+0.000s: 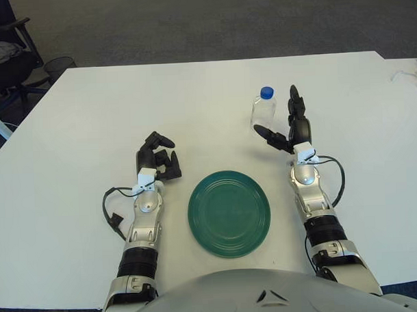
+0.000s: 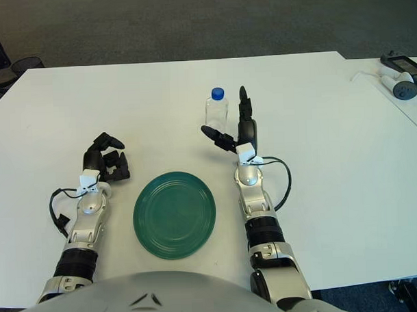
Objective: Put the bottle into the plate.
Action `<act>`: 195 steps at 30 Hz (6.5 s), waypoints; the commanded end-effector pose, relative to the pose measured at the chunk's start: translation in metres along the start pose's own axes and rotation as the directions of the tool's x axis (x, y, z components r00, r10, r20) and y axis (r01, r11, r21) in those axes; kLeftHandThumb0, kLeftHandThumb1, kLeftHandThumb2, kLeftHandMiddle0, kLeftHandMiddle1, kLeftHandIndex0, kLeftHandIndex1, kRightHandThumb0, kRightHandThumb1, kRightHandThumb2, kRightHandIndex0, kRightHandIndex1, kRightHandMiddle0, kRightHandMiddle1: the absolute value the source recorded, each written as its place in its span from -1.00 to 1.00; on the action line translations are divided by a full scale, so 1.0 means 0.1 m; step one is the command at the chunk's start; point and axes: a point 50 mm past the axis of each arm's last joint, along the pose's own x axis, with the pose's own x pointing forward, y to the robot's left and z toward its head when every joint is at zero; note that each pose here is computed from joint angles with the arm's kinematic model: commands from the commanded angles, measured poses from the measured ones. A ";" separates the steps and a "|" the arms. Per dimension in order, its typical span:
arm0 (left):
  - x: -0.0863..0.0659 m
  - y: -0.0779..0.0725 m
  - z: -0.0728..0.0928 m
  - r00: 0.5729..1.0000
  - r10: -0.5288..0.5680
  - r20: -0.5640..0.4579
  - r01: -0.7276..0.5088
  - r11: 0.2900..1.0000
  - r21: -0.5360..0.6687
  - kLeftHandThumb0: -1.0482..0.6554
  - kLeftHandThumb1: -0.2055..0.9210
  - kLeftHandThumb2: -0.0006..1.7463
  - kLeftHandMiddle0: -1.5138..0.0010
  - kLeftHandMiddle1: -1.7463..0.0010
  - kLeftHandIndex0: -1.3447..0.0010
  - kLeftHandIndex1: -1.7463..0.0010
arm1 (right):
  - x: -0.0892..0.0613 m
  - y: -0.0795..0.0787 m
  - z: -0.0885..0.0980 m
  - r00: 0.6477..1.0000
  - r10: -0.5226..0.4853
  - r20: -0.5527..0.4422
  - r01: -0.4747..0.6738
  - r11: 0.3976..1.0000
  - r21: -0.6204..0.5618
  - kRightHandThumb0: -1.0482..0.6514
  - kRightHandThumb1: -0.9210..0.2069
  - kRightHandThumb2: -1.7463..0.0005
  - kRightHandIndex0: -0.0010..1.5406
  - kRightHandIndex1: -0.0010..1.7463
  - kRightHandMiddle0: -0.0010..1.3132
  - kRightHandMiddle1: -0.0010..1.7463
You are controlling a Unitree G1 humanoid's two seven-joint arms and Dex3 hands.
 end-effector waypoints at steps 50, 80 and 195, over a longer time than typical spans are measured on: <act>-0.10 0.04 -0.15 0.996 -0.003 -0.093 0.006 1.000 0.027 -0.44 -0.48 0.83 -0.75 -1.00 -0.19 -1.00 | -0.03 -0.04 0.02 1.000 -0.008 0.012 0.008 1.000 0.000 -0.97 -0.68 0.80 -1.00 -1.00 -1.00 -1.00; -0.13 0.03 -0.14 0.996 0.002 -0.086 0.001 0.999 0.033 -0.45 -0.50 0.84 -0.74 -1.00 -0.21 -1.00 | 0.61 0.00 -0.43 0.935 -0.107 -0.338 0.084 0.993 -0.080 -0.99 -0.83 0.76 -1.00 -1.00 -1.00 -1.00; -0.19 0.07 -0.15 0.995 0.032 -0.090 -0.028 0.999 0.044 -0.43 -0.47 0.82 -0.74 -1.00 -0.18 -1.00 | 0.80 0.18 -0.35 0.924 0.044 -0.379 -0.117 0.978 -0.172 -1.00 -0.92 0.81 -1.00 -1.00 -1.00 -1.00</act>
